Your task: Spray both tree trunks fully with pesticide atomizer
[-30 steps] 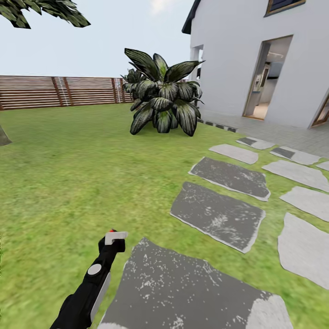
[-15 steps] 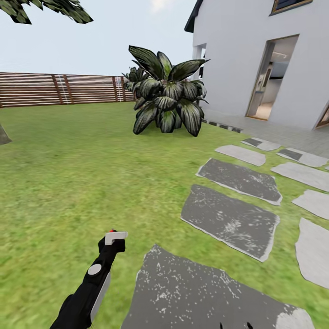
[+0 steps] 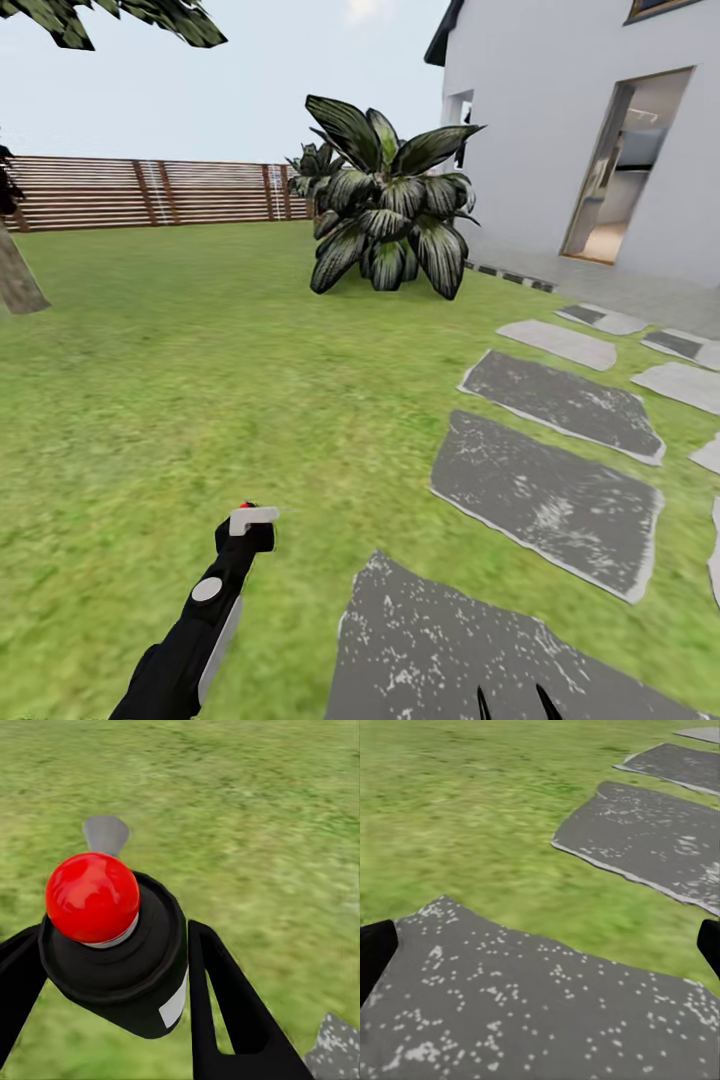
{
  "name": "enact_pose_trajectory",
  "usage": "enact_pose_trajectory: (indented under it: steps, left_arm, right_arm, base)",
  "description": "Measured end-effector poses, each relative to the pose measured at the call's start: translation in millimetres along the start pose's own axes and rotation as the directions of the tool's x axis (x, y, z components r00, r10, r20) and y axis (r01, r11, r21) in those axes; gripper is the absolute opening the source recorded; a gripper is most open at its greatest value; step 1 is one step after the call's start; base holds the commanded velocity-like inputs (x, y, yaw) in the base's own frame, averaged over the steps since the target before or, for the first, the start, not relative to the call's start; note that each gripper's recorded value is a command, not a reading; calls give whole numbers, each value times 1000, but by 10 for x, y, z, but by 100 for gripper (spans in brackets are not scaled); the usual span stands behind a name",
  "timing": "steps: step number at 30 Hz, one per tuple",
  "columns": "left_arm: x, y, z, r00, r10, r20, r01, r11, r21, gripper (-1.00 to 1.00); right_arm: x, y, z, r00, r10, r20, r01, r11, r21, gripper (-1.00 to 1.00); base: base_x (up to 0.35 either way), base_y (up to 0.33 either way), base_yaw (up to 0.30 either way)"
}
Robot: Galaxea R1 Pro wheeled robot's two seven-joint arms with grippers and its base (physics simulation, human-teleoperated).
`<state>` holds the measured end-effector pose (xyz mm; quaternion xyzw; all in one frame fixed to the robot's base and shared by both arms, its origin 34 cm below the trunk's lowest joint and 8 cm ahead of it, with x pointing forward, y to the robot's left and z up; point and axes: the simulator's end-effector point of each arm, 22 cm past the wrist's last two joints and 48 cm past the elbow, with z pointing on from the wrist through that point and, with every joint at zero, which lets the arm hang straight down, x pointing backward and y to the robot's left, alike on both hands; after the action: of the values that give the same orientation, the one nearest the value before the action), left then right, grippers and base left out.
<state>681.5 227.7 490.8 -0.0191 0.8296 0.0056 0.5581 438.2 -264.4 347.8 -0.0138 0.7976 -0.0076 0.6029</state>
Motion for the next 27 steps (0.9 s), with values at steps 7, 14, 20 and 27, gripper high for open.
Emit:
enact_pose_trajectory:
  steps: [7, 14, 20, 27]
  left_arm:
    - [46, 0, 11, 1000, -4, -8, 4, 1000, 0, -100]
    - [93, 1, 22, 1000, -4, -17, 4, 1000, 0, -100]
    - [110, 6, 31, 1000, -3, -20, 3, 1000, 0, -100]
    - [154, 8, 41, 1000, -4, -29, 4, 1000, 0, -100]
  right_arm:
    - [36, 8, -14, 1000, -1, -9, 1, 1000, -2, 100]
    - [66, 13, -24, 1000, -1, -17, 1, 1000, -4, 100]
    - [96, 18, -36, 1000, -2, -25, 2, 1000, -6, 100]
    - [127, 27, -47, 999, -2, -33, 2, 1000, -10, 100]
  base:
    - [169, 279, 220]
    - [169, 279, 221]
    - [171, 279, 221]
    - [178, 279, 221]
